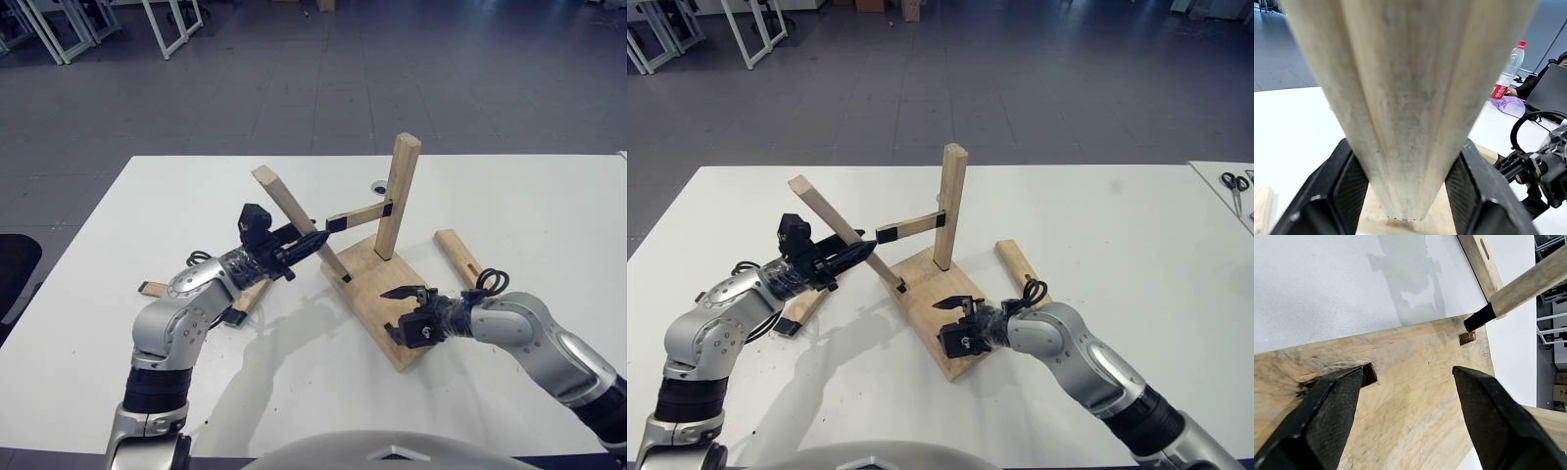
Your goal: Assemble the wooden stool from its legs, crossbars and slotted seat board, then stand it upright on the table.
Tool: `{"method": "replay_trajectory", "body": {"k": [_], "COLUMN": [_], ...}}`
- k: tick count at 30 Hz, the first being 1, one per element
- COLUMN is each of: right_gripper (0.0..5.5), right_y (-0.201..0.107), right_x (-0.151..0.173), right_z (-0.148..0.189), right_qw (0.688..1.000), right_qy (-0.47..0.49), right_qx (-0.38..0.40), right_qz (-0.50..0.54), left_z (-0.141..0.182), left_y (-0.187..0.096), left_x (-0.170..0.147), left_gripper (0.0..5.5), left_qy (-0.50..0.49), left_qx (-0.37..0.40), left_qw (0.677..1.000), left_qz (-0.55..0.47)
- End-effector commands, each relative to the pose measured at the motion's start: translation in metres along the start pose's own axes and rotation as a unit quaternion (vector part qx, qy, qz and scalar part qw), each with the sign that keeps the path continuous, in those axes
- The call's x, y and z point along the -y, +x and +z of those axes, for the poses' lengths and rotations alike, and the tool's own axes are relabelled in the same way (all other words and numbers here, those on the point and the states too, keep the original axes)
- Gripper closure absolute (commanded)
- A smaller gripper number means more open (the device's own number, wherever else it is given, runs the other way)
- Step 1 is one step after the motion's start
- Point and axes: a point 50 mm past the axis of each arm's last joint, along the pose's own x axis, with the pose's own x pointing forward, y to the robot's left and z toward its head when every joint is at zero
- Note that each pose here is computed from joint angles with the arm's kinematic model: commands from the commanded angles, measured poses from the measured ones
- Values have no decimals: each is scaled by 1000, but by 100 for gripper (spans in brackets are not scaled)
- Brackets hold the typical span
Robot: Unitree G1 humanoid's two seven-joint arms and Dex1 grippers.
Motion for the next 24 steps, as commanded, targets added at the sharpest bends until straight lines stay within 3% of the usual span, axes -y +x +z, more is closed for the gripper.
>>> {"method": "replay_trajectory", "body": {"k": [1,11,24], "right_gripper": [212,212,212], "right_y": [3,5,5], "right_x": [-10,-13,-16], "right_z": [-2,-4,-5], "right_qw": [1000,999,999], "right_qy": [9,4,0], "right_qx": [-4,-11,-17], "right_qz": [30,37,38], "left_z": [-2,-21,-22], "left_y": [0,9,2], "left_x": [-3,-8,-35], "left_gripper": [344,344,345], "left_qy": [9,-12,18], "left_qx": [-2,-10,-93], "left_qw": [1000,1000,996], "left_qz": [3,-14,4]}}
